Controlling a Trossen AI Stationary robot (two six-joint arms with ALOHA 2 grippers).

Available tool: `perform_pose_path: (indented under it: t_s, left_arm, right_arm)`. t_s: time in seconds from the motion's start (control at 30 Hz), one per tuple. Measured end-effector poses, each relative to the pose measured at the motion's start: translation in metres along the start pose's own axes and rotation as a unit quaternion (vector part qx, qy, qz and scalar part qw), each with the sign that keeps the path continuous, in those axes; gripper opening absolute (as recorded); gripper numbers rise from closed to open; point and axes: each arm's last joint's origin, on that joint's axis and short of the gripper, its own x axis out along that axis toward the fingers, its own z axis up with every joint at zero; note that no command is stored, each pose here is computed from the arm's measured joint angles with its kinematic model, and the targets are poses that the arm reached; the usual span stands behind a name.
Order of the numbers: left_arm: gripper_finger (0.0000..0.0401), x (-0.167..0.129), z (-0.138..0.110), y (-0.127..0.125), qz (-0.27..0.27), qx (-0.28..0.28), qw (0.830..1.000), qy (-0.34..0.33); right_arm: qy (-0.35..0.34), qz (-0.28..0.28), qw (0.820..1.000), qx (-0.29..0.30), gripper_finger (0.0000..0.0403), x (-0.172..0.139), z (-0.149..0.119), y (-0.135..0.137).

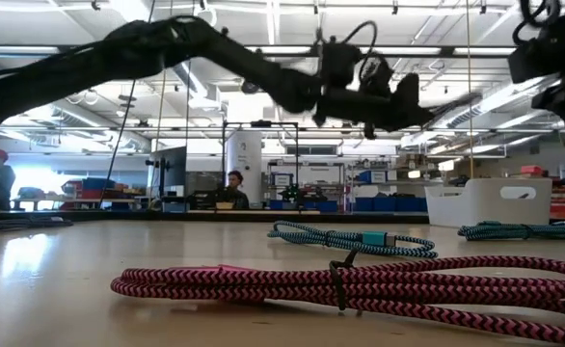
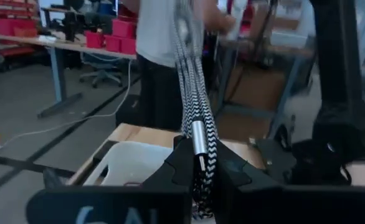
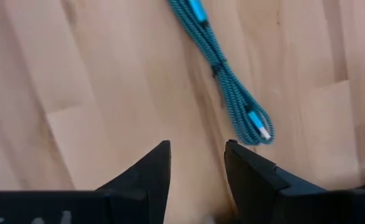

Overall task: Pick and place USB-C Cables
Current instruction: Put the black white charger cable into the bin

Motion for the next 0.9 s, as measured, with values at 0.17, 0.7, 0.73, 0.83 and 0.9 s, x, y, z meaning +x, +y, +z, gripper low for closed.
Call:
perform_pose_path:
  t_s: [0.17, 0.7, 0.73, 0.83, 0.9]
  left_arm:
    - [0.0027, 0.005, -0.028, 0.009, -0.003, -0.042, 0.998, -0.045]
    - [0.0027, 0.026, -0.075, -0.022, -0.029, 0.004, 0.999, -0.018]
    - [0.0027, 0.026, -0.077, -0.022, -0.029, 0.004, 0.999, -0.014]
    - [0.0037, 0.026, -0.079, -0.021, -0.028, 0.005, 1.000, -0.005]
    - [0.0046, 0.026, -0.079, -0.022, -0.029, 0.005, 1.000, -0.003]
  right_arm:
    - [-0.022, 0.020, 1.000, 0.000, 0.0155, -0.001, 0.001, 0.006]
    - [-0.050, 0.054, 0.997, 0.012, 0.0155, -0.002, 0.006, 0.012]
    - [-0.051, 0.055, 0.997, 0.013, 0.0155, -0.002, 0.006, 0.013]
    - [-0.049, 0.057, 0.997, 0.021, 0.0155, -0.002, 0.006, 0.013]
    - [-0.049, 0.058, 0.997, 0.025, 0.0155, -0.002, 0.006, 0.013]
